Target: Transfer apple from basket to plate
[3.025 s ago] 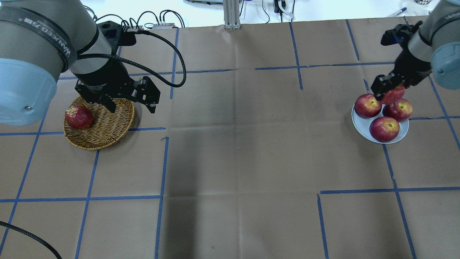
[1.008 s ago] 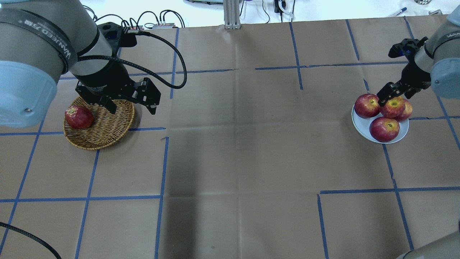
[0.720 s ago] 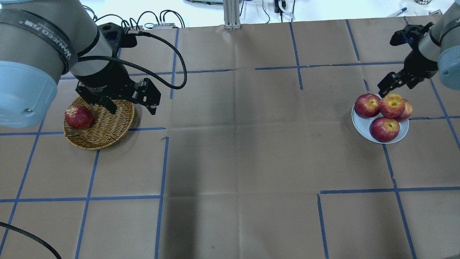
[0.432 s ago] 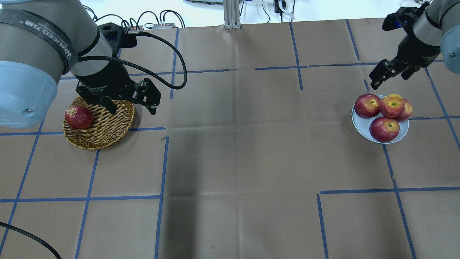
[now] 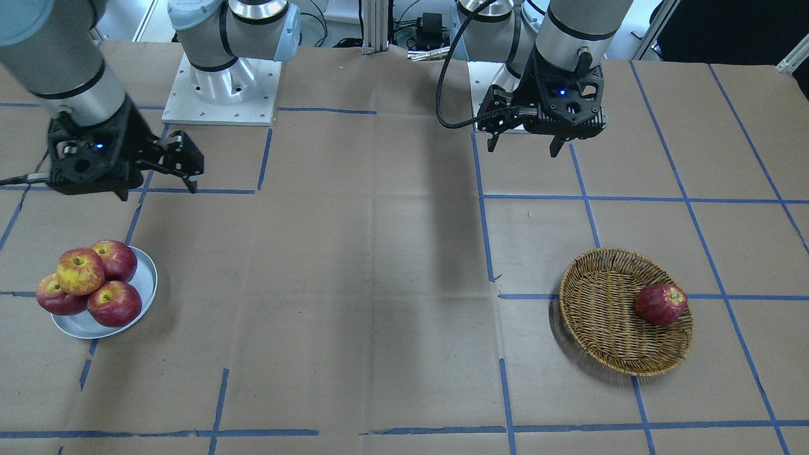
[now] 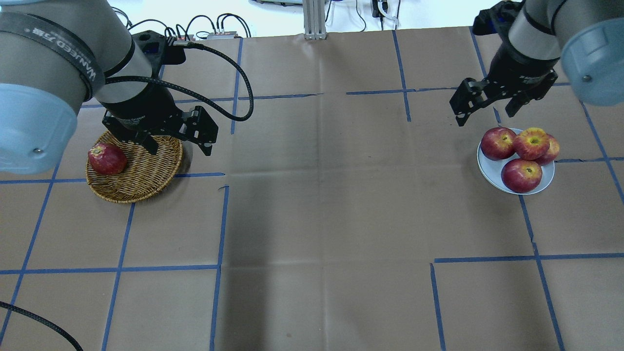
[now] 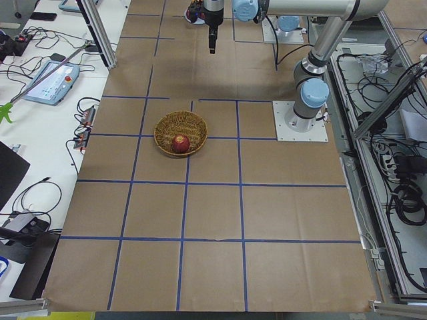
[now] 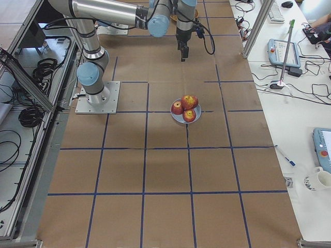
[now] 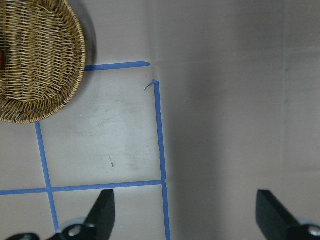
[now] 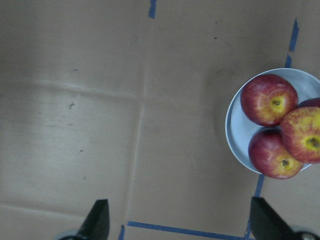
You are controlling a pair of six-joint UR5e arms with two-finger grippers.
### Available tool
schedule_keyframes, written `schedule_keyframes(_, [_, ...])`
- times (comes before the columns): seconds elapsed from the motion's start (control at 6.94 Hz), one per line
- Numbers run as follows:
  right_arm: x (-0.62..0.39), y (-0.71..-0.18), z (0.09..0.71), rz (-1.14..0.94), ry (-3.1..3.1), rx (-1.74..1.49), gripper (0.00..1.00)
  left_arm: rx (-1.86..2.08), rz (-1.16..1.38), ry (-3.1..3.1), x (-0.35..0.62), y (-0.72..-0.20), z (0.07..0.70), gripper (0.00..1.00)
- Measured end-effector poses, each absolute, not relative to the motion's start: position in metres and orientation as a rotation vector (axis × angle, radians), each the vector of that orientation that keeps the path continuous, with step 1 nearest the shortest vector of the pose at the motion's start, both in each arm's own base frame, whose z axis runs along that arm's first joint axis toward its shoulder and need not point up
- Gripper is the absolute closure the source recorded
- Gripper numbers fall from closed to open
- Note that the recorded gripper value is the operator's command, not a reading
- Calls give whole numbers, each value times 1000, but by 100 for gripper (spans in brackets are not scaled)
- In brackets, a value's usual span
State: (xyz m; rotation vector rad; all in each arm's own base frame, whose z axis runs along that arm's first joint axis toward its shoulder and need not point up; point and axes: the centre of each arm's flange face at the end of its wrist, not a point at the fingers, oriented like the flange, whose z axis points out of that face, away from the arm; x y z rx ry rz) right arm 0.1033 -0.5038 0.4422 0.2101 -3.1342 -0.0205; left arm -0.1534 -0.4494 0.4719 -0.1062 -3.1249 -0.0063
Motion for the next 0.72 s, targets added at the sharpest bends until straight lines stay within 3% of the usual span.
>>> schedule_keyframes(0.72, [149,-480,451,-29,-3118,123,0,-109,5,-3125,-154,-445,476,1])
